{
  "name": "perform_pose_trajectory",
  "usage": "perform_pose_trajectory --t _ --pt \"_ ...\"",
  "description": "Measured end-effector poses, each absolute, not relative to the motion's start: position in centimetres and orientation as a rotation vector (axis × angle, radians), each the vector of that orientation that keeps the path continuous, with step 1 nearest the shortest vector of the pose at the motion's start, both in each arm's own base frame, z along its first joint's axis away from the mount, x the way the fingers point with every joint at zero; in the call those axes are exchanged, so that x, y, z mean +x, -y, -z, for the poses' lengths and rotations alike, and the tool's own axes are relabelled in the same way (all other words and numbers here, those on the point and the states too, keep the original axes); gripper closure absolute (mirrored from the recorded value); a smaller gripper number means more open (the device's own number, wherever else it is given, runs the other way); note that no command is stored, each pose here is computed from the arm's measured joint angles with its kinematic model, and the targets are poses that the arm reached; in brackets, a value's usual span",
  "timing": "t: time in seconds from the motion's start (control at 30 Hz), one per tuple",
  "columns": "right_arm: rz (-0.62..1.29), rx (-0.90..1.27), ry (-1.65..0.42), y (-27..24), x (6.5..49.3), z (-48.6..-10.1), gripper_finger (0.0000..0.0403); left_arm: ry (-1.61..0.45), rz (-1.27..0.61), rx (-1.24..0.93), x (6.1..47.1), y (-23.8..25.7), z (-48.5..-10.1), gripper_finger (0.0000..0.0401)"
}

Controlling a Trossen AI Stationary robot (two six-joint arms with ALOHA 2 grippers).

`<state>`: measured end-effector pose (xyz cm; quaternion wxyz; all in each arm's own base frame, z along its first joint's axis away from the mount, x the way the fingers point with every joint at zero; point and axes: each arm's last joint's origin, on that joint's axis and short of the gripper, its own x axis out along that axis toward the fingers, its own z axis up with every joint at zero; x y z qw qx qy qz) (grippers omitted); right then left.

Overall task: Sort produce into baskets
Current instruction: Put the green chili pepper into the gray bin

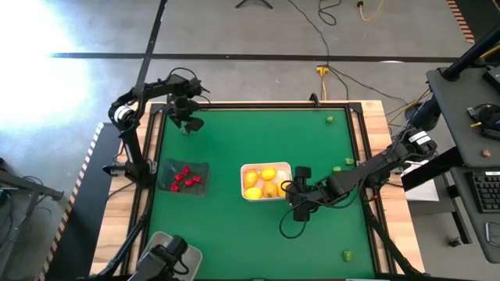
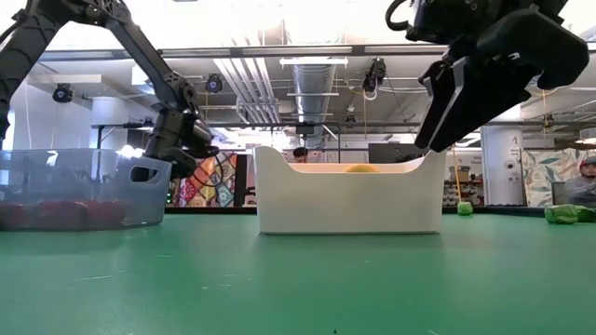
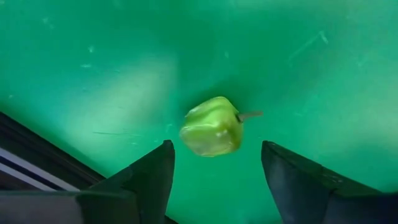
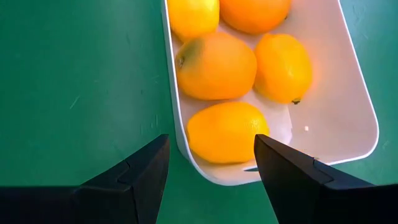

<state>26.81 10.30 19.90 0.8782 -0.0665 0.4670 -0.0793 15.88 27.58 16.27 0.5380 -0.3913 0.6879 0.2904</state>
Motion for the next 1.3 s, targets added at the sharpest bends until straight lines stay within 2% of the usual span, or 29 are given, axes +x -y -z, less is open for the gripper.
perform_pose_trajectory --t 0.33,0.57,0.67,0.83,0.93,1.13,1.3 --pt "0.182 -0.136 -1.017 -10.1 26.4 -19.7 0.0177 -1.631 -0.625 -0.836 15.6 -28.4 -16.8 0.0181" --pt "0.187 -0.145 -1.014 -10.1 26.4 -19.7 0.0177 -1.783 -0.385 -0.687 16.6 -27.6 -19.7 0.0215" --pt "0.192 -0.146 -1.009 -10.0 26.5 -19.7 0.0177 -1.879 -0.275 -0.553 17.4 -26.5 -20.0 0.0225" --pt "0.226 -0.164 -0.994 -9.8 26.5 -19.8 0.0177 -1.973 -0.077 -0.217 18.7 -24.9 -18.6 0.023" --pt "0.25 -0.16 -0.992 -9.3 26.7 -19.8 0.0177 -1.93 -0.022 -0.137 19.2 -24.7 -17.3 0.023" --pt "0.272 -0.163 -1.007 -8.4 26.9 -19.8 0.0177 -2.039 0.089 -0.006 18.6 -22.9 -14.7 0.024" --pt "0.298 -0.169 -1.019 -7.3 27.2 -19.7 0.0177 -2.001 0.044 0.059 19.0 -22.8 -13.8 0.0254"
